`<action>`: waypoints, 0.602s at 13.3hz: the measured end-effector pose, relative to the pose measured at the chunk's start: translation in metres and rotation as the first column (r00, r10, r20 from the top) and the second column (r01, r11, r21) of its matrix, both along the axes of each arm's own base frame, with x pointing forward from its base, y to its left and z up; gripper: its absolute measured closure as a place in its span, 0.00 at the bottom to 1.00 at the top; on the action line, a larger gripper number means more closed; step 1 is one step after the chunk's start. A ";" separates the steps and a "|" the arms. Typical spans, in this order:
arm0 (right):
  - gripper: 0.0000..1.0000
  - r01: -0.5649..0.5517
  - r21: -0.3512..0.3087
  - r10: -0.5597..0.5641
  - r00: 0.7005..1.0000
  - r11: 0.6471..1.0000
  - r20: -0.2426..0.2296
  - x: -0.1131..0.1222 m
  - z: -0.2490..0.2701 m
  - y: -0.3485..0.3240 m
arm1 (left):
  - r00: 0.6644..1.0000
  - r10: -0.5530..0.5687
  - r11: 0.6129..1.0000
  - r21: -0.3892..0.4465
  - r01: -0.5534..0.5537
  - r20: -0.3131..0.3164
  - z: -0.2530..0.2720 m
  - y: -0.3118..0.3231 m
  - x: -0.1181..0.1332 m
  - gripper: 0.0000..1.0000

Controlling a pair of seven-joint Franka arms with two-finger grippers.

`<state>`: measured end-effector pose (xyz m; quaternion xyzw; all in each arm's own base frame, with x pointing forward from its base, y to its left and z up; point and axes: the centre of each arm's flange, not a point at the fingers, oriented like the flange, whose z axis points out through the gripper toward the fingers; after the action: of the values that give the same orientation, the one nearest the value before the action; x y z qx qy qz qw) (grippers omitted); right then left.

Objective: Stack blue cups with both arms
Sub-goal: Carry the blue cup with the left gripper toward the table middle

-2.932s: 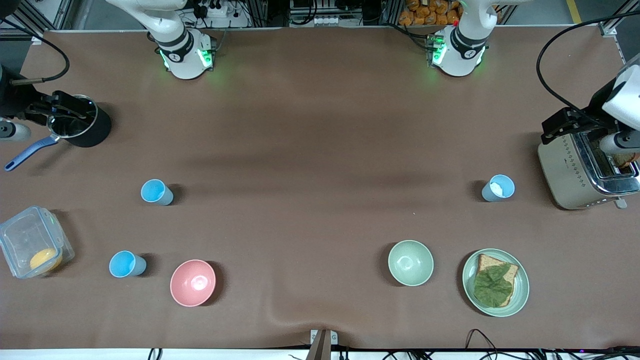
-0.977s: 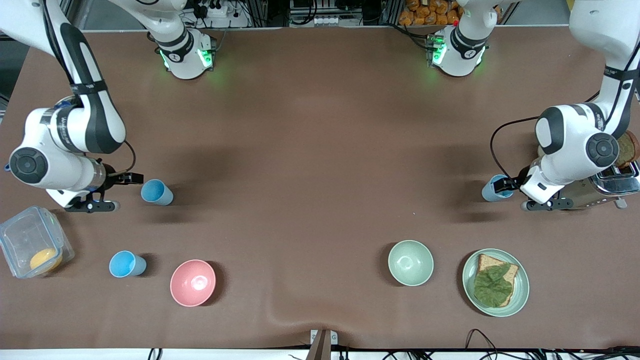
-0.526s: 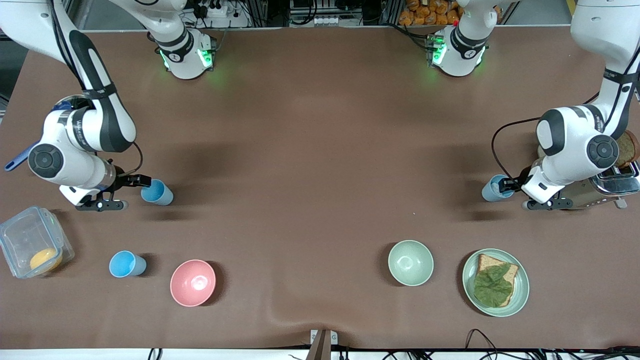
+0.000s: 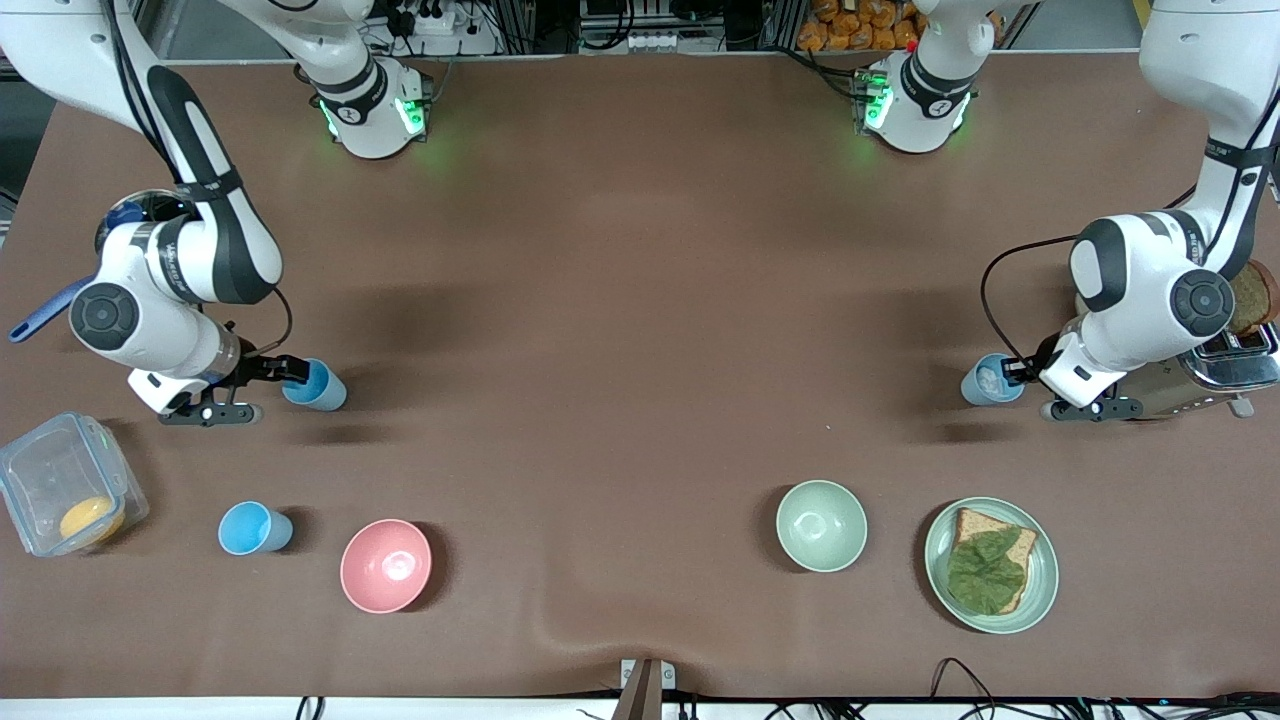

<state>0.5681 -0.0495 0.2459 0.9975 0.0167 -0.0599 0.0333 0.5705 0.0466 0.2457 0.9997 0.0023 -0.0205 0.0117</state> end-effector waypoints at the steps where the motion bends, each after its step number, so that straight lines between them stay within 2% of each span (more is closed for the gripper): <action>1: 0.00 -0.001 0.002 0.001 1.000 1.000 -0.003 0.000 -0.005 0.000 | 1.000 -0.023 1.000 -0.005 0.023 0.019 0.009 -0.013 0.005 0.97; 3: 0.00 -0.003 0.007 0.003 1.000 1.000 -0.003 -0.001 -0.016 0.002 | 0.995 -0.067 0.997 -0.019 0.069 0.071 0.036 -0.053 0.015 0.97; 5: 0.04 -0.006 0.013 0.006 1.000 1.000 0.010 -0.003 -0.026 0.003 | 0.992 -0.056 0.997 -0.045 0.062 0.116 0.064 -0.107 0.021 0.97; 7: 0.23 -0.009 0.016 0.008 1.000 1.000 0.018 -0.005 -0.033 0.004 | 0.991 0.003 0.996 -0.088 0.008 0.131 0.085 -0.171 0.019 0.97; 8: 0.36 -0.009 0.017 0.008 1.000 1.000 0.017 -0.006 -0.034 0.004 | 0.991 0.040 0.994 -0.109 -0.026 0.125 0.093 -0.201 0.015 0.97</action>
<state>0.5619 -0.0451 0.2114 0.9981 0.0212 -0.0511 0.0253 0.5853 -0.1547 0.3390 0.9968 0.0171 0.0431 0.0656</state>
